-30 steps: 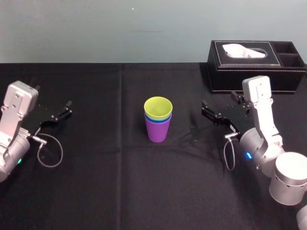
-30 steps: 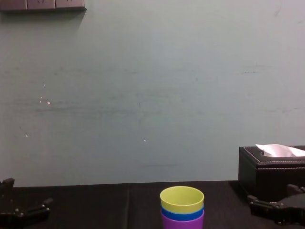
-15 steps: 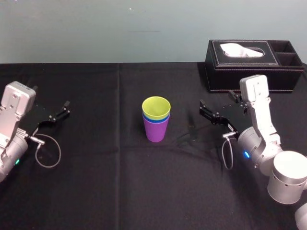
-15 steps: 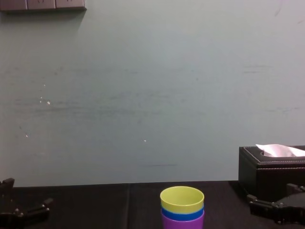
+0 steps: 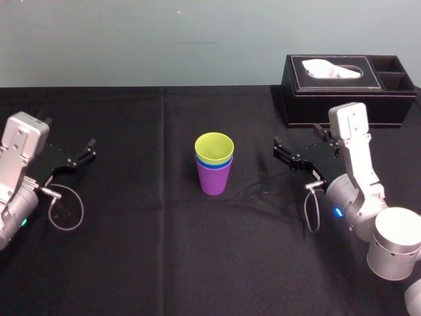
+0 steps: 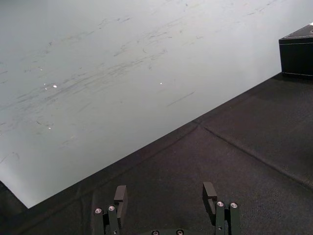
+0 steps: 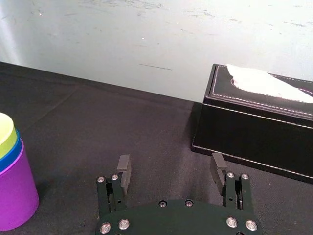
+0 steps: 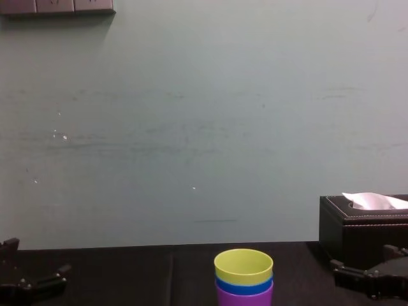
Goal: Stack the three plastic cups sequentially using one hand.
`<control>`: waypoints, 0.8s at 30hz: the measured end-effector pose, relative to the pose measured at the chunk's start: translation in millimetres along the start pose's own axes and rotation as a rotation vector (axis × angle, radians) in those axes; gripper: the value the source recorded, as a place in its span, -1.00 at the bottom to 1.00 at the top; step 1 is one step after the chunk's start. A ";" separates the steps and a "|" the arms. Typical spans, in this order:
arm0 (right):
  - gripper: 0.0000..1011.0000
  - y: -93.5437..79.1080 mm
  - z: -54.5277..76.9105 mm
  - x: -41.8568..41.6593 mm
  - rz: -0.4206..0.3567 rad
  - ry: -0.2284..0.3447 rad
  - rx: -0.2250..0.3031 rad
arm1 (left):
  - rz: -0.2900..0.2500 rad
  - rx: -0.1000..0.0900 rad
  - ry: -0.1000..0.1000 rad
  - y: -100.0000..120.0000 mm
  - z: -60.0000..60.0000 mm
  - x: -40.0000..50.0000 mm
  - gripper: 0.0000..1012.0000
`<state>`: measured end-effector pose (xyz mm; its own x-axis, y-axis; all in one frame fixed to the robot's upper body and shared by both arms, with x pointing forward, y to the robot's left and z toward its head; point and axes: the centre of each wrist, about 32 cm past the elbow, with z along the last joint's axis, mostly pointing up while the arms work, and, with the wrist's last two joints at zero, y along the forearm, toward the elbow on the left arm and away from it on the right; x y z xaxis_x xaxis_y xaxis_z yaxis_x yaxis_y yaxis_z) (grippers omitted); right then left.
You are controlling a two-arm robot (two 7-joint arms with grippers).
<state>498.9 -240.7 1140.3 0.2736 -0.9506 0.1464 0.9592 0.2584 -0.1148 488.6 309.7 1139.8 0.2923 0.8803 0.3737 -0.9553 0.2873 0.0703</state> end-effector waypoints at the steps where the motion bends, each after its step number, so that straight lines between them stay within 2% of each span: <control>1: 0.98 0.0 0.0 0.0 0.000 0.000 0.000 | 0.000 0.000 0.000 0.0 0.0 0.0 1.00; 24: 0.98 0.0 0.0 0.1 0.000 0.000 0.000 | 0.000 0.000 0.000 0.0 0.0 0.0 1.00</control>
<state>498.9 -240.8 1140.3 0.2736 -0.9506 0.1466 0.9592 0.2584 -0.1147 488.6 309.7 1139.8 0.2923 0.8803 0.3737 -0.9553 0.2873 0.0702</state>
